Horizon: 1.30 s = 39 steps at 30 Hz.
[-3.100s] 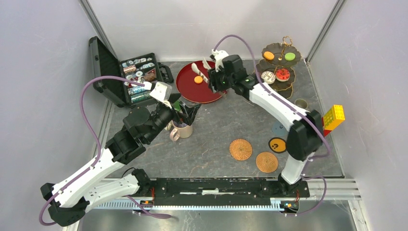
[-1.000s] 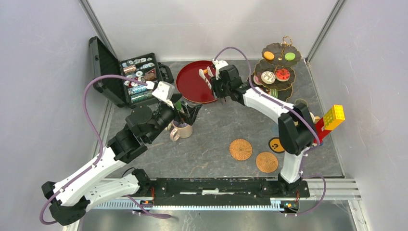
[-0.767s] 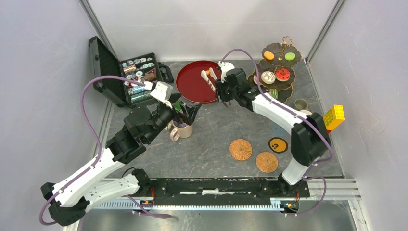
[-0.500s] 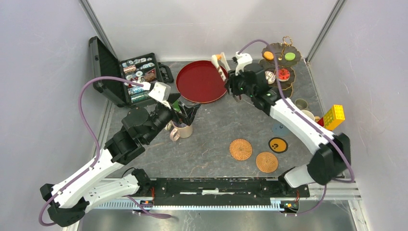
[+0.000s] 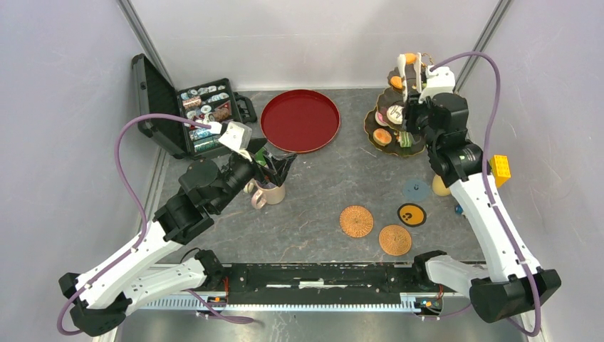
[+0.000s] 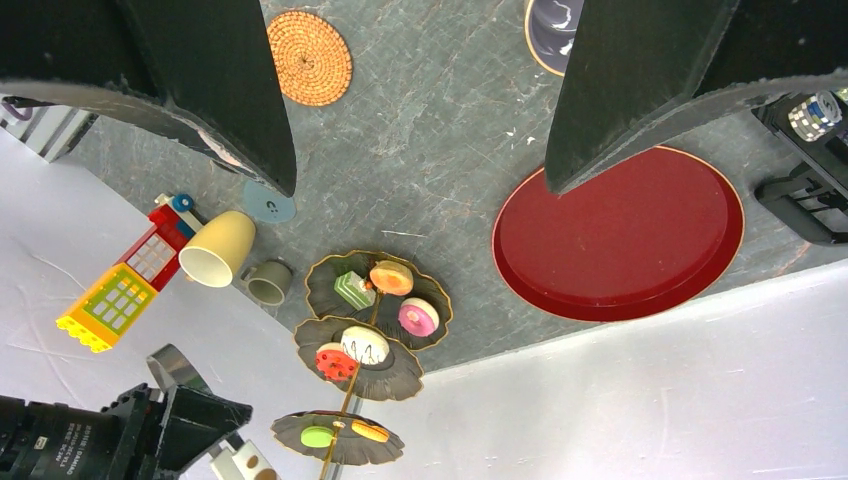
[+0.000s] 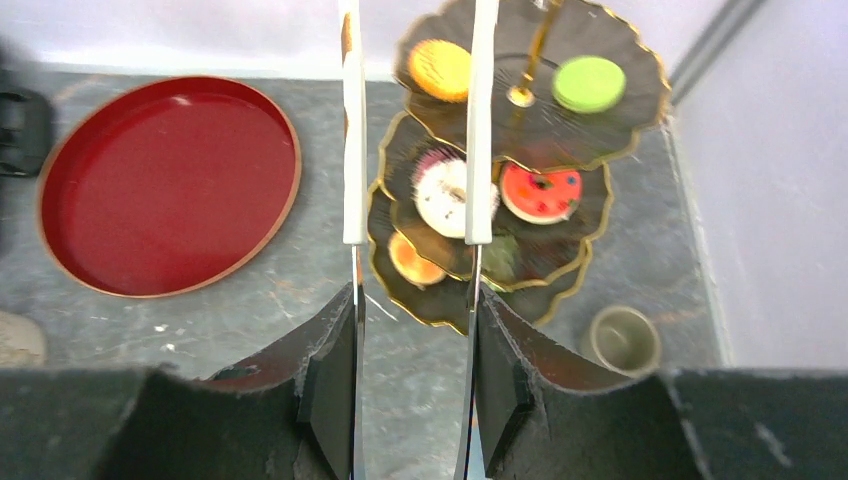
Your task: Serve the afternoon tea
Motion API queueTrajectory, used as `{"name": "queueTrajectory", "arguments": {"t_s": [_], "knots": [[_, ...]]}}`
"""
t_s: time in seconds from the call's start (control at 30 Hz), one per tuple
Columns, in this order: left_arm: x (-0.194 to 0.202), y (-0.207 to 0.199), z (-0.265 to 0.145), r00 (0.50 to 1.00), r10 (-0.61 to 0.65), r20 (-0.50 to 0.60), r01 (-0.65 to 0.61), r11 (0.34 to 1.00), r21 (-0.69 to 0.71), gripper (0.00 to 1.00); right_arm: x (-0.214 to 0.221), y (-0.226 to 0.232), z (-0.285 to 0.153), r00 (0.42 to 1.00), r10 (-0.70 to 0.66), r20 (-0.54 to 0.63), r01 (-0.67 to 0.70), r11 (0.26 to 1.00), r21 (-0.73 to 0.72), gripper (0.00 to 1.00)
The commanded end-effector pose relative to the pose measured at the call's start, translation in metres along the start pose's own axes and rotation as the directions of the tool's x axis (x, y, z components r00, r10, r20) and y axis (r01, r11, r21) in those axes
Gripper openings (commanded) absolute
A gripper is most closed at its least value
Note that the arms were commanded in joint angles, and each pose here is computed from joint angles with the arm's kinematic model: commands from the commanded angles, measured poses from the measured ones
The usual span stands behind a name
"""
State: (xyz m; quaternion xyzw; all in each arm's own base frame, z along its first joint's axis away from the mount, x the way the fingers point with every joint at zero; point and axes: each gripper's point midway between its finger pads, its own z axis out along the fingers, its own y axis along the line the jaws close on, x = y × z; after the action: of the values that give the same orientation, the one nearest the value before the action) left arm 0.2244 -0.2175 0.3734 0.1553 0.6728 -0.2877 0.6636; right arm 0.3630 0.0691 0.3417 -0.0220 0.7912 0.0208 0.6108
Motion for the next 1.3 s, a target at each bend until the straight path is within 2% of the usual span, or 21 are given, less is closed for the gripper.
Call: {"name": "queueTrajectory", "arguments": {"t_s": [0.0,0.33,0.5,0.67,0.87,0.93,1.27], "knots": [[-0.012,-0.007,-0.002,0.999,-0.039,0.037,0.038,0.999,0.027,1.00,0.010,-0.035,-0.010,0.997,-0.065,-0.038,0.069,0.991,0.116,0.06],[-0.007,-0.007,0.002,0.999,-0.035,0.022,0.034,0.999,0.024,1.00,0.030,-0.061,-0.006,0.994,-0.066,-0.089,0.081,0.981,0.176,0.07],[-0.005,-0.007,0.003,0.999,-0.032,0.016,0.031,0.999,0.022,1.00,0.041,-0.061,0.002,0.993,-0.056,-0.104,0.072,0.985,0.158,0.10],[-0.004,-0.006,0.004,0.999,-0.029,0.014,0.029,0.999,0.017,1.00,0.044,-0.061,0.006,0.992,-0.056,-0.116,0.073,0.986,0.150,0.20],[-0.004,-0.007,0.004,0.999,-0.032,0.012,0.031,0.999,0.022,1.00,0.046,-0.060,0.003,0.991,-0.059,-0.116,0.076,0.986,0.148,0.41],[-0.004,-0.007,0.004,0.999,-0.032,0.013,0.032,0.999,0.022,1.00,0.048,-0.062,0.002,0.990,-0.062,-0.124,0.081,0.985,0.152,0.45],[-0.005,-0.007,0.003,0.999,-0.033,0.015,0.032,0.999,0.023,1.00,0.046,-0.062,0.001,0.991,-0.055,-0.120,0.074,0.985,0.158,0.54]]}}
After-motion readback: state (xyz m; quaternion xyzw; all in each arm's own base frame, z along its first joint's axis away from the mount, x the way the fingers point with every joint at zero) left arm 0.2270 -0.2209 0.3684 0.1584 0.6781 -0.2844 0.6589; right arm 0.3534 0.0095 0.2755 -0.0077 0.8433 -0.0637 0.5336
